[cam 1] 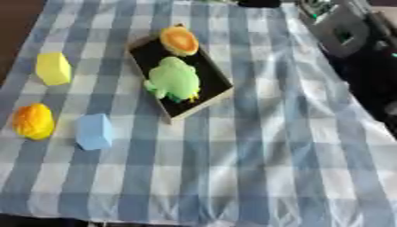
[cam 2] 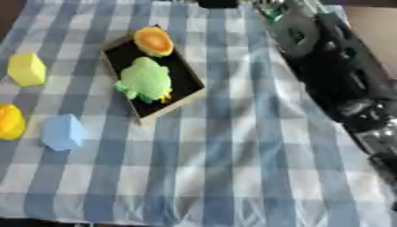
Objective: Pick up objects on the table and place them in the box.
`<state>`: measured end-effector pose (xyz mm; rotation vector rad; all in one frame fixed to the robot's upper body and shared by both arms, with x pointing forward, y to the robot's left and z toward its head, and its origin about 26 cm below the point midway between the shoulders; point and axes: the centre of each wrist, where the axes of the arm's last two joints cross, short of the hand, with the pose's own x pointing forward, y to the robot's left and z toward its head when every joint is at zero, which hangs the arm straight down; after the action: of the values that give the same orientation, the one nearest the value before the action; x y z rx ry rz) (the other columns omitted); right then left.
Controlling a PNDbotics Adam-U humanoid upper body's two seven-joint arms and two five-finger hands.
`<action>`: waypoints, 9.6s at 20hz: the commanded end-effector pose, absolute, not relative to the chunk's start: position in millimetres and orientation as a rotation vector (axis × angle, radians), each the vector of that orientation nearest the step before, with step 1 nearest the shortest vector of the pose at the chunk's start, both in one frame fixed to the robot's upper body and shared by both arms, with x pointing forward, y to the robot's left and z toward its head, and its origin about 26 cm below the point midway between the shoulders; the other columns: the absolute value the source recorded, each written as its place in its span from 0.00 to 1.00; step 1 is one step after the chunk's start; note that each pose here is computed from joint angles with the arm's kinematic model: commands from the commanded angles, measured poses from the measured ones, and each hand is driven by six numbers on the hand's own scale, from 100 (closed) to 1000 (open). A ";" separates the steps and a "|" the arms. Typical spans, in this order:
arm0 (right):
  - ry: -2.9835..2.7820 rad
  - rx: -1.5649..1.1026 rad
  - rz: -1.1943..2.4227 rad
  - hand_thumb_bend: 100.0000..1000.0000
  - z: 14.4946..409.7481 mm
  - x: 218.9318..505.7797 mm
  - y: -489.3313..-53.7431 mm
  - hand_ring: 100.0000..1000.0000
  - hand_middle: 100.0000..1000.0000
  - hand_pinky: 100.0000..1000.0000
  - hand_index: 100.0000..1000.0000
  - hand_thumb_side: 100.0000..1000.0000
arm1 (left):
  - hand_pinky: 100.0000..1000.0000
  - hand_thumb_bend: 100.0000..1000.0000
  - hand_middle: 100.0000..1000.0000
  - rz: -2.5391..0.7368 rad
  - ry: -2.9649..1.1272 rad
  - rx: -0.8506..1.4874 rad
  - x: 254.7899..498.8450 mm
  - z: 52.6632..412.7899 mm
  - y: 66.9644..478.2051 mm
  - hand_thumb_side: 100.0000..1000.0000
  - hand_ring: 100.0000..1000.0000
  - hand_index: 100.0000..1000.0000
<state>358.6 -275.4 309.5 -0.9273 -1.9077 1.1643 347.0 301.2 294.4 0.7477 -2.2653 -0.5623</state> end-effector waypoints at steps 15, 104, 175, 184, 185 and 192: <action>-2.061 -1.240 0.800 0.00 329.2 278.2 -336.2 0.89 0.82 0.89 0.86 0.60 | 0.91 0.59 0.82 -1.709 -1.460 0.991 283.5 287.5 329.1 0.19 0.88 0.92; -1.966 -1.109 0.494 0.00 294.3 284.7 -346.2 0.84 0.76 0.91 0.81 0.74 | 0.62 0.13 0.46 -1.561 -1.731 1.126 315.1 325.8 244.5 0.00 0.53 0.62; -2.000 -1.084 0.512 0.00 300.2 284.8 -340.4 0.85 0.76 0.92 0.81 0.75 | 0.83 0.54 0.76 -1.687 -1.771 0.861 298.9 322.6 238.8 0.33 0.81 0.86; -1.997 -1.081 0.500 0.00 298.9 284.9 -340.8 0.85 0.76 0.92 0.81 0.76 | 0.85 0.66 0.76 -1.730 -1.522 0.785 296.7 277.5 268.7 0.38 0.81 0.85; -1.997 -1.080 0.499 0.00 298.6 285.1 -340.8 0.85 0.76 0.92 0.81 0.76 | 0.85 0.66 0.76 -1.730 -1.510 0.774 296.5 274.5 270.0 0.39 0.81 0.85; -1.993 -1.071 0.491 0.00 296.2 286.0 -340.9 0.85 0.76 0.92 0.81 0.76 | 0.83 0.66 0.74 -1.680 -1.464 0.715 296.1 258.0 269.8 0.37 0.80 0.84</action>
<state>288.2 -338.3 287.9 -1.0414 -1.9806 0.4887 298.7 269.4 251.0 0.6929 -1.4578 -1.6836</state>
